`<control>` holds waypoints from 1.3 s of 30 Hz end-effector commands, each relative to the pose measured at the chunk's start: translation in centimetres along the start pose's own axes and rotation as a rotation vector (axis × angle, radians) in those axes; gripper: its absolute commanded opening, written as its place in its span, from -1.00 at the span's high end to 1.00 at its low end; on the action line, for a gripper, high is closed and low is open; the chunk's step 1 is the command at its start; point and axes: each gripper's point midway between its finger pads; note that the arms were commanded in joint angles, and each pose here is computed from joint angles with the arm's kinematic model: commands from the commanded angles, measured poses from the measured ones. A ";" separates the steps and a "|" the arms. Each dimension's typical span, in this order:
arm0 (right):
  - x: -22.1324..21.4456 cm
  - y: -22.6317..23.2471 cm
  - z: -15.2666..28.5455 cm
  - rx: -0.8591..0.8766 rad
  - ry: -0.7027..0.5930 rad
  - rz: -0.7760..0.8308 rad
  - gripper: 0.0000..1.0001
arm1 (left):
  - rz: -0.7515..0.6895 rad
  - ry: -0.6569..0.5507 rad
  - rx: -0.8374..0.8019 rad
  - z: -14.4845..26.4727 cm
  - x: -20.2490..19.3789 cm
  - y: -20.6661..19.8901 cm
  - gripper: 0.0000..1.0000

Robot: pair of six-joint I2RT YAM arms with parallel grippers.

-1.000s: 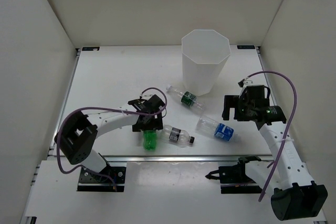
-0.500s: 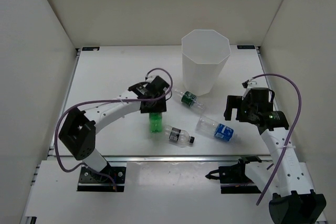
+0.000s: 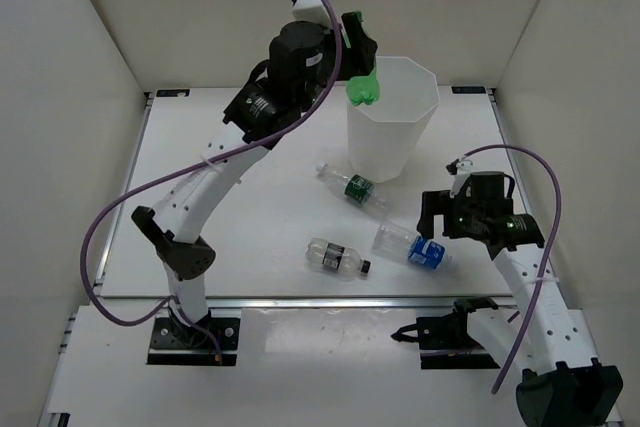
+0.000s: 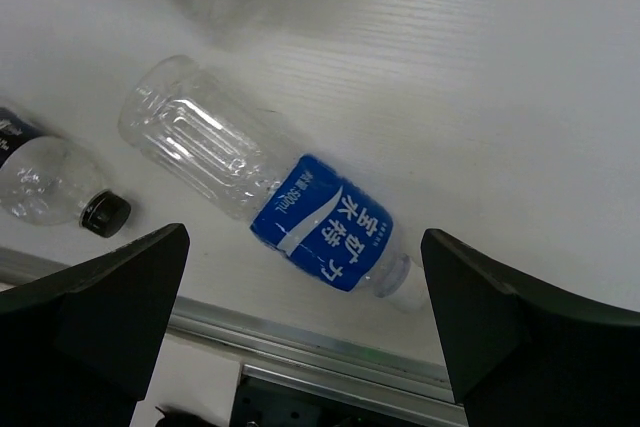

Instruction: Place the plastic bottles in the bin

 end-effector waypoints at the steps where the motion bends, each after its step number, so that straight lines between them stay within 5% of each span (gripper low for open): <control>1: 0.4 1.9 -0.5 0.097 -0.011 0.083 -0.99 | -0.040 0.047 -0.039 -4.6 -4.1 1.4 0.21; 13: 0.4 2.3 -0.9 0.153 0.019 0.076 -0.98 | 0.009 -0.153 -0.106 -11.5 -4.7 0.1 0.17; 15: 0.6 2.9 -0.9 0.171 0.006 0.098 -0.99 | -0.001 -0.121 -0.086 -11.8 -6.2 0.7 -0.17; 17: 0.4 3.7 -1.0 0.209 0.015 0.115 -0.98 | -0.033 -0.058 -0.103 -11.8 -8.1 0.5 -0.97; 22: 0.4 7.4 -1.0 0.376 0.020 0.224 -0.99 | -0.118 0.028 -0.076 -10.2 -9.4 0.4 -0.98; 27: -0.7 8.6 -2.2 0.391 0.118 0.295 -0.99 | -0.193 0.047 0.002 -4.9 -4.9 1.2 -0.97; 30: -0.1 6.6 -3.5 0.249 0.154 0.358 -1.00 | -0.267 0.087 0.133 0.4 -3.2 3.9 -0.98; 32: 0.2 6.2 -4.0 0.226 0.151 0.380 -0.98 | -0.329 0.201 0.267 3.7 -5.7 9.0 -0.97; 34: 0.9 5.8 -4.4 0.214 0.109 0.391 -0.98 | -0.238 0.207 0.316 8.9 -4.8 12.2 -0.98; 36: 0.7 5.8 -4.8 0.213 0.086 0.430 -0.99 | -0.164 0.314 0.473 12.6 -10.3 21.4 -0.97; 39: 0.7 6.5 -5.4 0.247 0.050 0.497 -0.97 | 0.018 0.316 0.540 17.8 -12.1 27.6 -0.96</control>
Point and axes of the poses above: each gripper's point midway between its finger pads, its own z axis back along the fingers, its own y axis along the line the jaws close on, x = y × z, and after that the axes turned 14 degrees about z, right-handed
